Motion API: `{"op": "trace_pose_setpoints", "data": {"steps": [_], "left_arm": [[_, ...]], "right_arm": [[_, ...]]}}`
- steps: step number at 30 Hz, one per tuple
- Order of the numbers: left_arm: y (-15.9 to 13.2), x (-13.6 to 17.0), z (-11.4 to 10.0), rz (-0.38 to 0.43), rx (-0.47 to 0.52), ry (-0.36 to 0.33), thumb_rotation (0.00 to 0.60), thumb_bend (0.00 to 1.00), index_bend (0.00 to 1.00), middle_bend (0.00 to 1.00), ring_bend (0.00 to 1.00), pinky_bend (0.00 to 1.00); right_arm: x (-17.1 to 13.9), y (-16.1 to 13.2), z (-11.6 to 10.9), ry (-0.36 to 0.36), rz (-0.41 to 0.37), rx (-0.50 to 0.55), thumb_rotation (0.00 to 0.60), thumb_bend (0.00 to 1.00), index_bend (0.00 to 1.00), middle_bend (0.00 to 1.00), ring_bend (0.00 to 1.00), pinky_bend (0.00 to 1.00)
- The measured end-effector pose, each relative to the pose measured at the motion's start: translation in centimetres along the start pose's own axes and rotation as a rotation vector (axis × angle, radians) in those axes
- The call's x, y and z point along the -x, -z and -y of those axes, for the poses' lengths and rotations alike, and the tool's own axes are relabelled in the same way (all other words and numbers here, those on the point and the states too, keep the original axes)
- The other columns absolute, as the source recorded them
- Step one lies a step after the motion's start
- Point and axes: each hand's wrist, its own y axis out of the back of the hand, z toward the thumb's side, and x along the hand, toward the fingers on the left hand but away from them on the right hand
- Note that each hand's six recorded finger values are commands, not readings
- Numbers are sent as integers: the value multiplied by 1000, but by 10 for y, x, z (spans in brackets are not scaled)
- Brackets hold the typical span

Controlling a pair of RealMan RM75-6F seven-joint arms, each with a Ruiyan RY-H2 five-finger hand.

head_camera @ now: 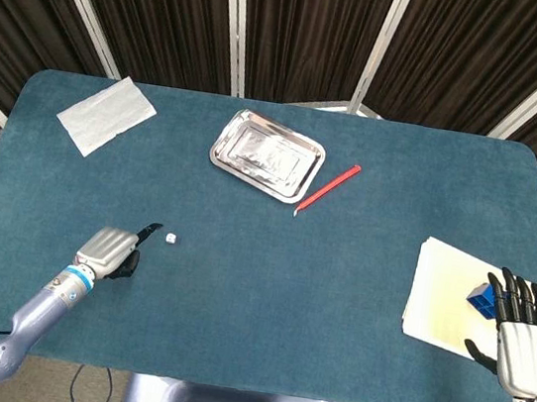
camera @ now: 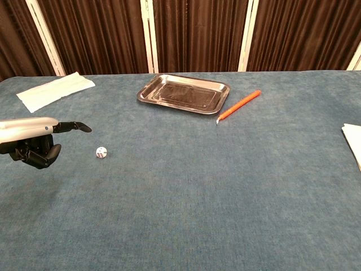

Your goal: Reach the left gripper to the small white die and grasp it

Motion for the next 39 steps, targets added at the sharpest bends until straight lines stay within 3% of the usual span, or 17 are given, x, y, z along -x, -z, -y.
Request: {"op": "trace_pose_setpoints", "data": {"steps": [27,39], "left_arm": [[-5,-16,35,-1,28,84,600,986,75,996,956,1000],[6,-3,46,-12,36,107,600,986,78,997,954,1000]], "right_arm": [[0,4,1,-13,10,4,600,0,0,0,0,0],[-1,3,1,-12,5,4,600,0,0,0,0,0]]}}
